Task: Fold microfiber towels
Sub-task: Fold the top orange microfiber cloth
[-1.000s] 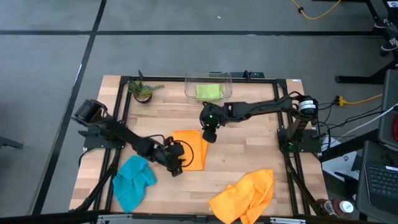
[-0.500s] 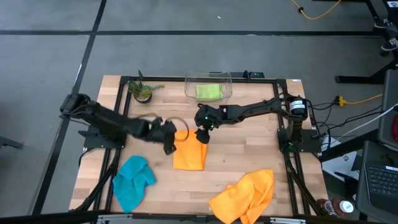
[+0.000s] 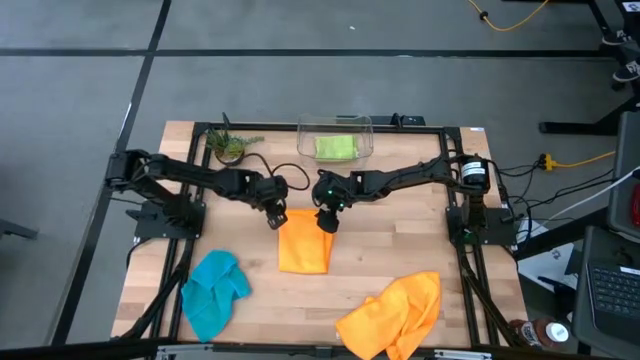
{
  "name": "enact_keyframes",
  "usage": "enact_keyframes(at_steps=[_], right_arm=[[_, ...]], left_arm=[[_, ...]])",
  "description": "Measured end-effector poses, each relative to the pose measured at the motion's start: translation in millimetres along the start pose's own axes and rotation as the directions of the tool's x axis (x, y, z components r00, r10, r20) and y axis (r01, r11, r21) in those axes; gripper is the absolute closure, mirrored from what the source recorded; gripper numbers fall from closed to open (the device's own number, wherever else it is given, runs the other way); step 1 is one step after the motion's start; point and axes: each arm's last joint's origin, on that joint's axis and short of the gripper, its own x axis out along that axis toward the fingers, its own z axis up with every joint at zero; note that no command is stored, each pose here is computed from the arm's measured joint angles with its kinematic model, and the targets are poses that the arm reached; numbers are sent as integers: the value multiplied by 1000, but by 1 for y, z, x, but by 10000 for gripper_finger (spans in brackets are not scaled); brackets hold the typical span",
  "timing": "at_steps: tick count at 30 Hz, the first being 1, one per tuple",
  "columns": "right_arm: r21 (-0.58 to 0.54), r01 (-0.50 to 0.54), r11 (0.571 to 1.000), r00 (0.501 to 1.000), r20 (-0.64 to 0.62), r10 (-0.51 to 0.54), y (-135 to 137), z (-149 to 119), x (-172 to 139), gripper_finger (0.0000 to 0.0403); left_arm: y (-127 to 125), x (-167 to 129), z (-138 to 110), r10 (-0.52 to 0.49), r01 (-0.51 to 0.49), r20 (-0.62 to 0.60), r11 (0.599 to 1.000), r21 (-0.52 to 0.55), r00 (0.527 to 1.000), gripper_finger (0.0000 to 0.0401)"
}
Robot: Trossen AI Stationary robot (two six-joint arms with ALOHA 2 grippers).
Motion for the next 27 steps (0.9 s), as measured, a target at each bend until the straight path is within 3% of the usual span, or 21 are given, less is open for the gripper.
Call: enact_keyframes(at_steps=[5,11,20,27], right_arm=[[1,1,1000,1000,6,-1,-2,0,3,148],[7,12,1000,1000,-24,-11,-7,-6,17,148],[7,12,1000,1000,-26,-12,-7,-8,20,158],[38,11,999,1000,-20,-11,-7,-7,20,232]], left_arm=[[-1,5,-2,-35,34,-51,999,-14,998,186],[0,28,-7,34,-33,-110,999,11,993,163],[-1,32,-6,43,-40,-111,999,29,993,177],[-1,33,-4,67,-64,-73,997,36,995,222]])
